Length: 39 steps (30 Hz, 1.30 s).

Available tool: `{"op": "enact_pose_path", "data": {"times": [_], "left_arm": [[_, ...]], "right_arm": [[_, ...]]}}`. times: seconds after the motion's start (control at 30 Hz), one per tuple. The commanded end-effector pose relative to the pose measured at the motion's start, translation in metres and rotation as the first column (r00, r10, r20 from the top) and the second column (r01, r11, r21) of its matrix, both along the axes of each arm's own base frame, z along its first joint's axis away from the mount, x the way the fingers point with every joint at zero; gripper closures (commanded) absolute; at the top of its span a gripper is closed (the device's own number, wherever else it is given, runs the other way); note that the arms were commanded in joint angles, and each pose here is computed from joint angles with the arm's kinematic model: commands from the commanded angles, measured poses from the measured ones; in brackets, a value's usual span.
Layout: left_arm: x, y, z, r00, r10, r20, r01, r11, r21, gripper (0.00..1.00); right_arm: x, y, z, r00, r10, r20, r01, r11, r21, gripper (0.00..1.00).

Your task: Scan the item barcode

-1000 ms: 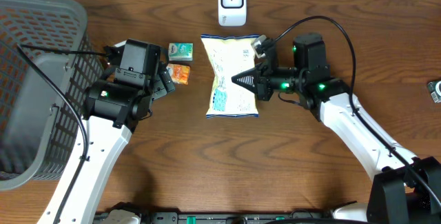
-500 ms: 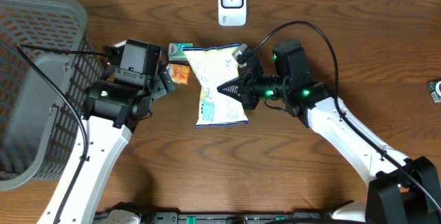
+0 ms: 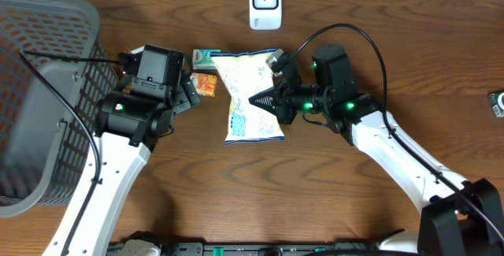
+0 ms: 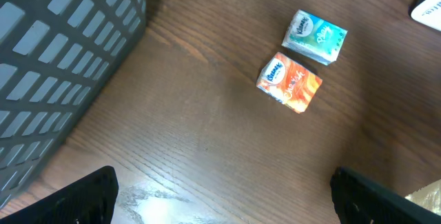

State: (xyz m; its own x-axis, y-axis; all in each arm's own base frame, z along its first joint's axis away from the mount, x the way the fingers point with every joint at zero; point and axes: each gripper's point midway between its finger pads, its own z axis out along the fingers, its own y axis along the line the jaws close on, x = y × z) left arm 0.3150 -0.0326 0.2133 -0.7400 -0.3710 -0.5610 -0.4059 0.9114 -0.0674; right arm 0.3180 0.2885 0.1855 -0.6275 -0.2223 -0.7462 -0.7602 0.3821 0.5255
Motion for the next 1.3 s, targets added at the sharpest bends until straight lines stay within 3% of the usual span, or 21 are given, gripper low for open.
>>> {"op": "enact_pose_path", "data": {"times": [0.0, 1.27], "left_arm": [[0.0009, 0.0038, -0.0001, 1.0, 0.001, -0.005, -0.001, 1.0, 0.024, 0.02], [0.0009, 0.0038, -0.0001, 1.0, 0.001, -0.005, -0.001, 1.0, 0.024, 0.02]], "right_arm": [[-0.003, 0.0028, 0.0122, 0.999, 0.025, 0.046, -0.026, 1.0, 0.018, 0.99], [-0.0045, 0.0025, 0.0103, 0.999, 0.026, 0.034, -0.026, 1.0, 0.013, 0.99]]}}
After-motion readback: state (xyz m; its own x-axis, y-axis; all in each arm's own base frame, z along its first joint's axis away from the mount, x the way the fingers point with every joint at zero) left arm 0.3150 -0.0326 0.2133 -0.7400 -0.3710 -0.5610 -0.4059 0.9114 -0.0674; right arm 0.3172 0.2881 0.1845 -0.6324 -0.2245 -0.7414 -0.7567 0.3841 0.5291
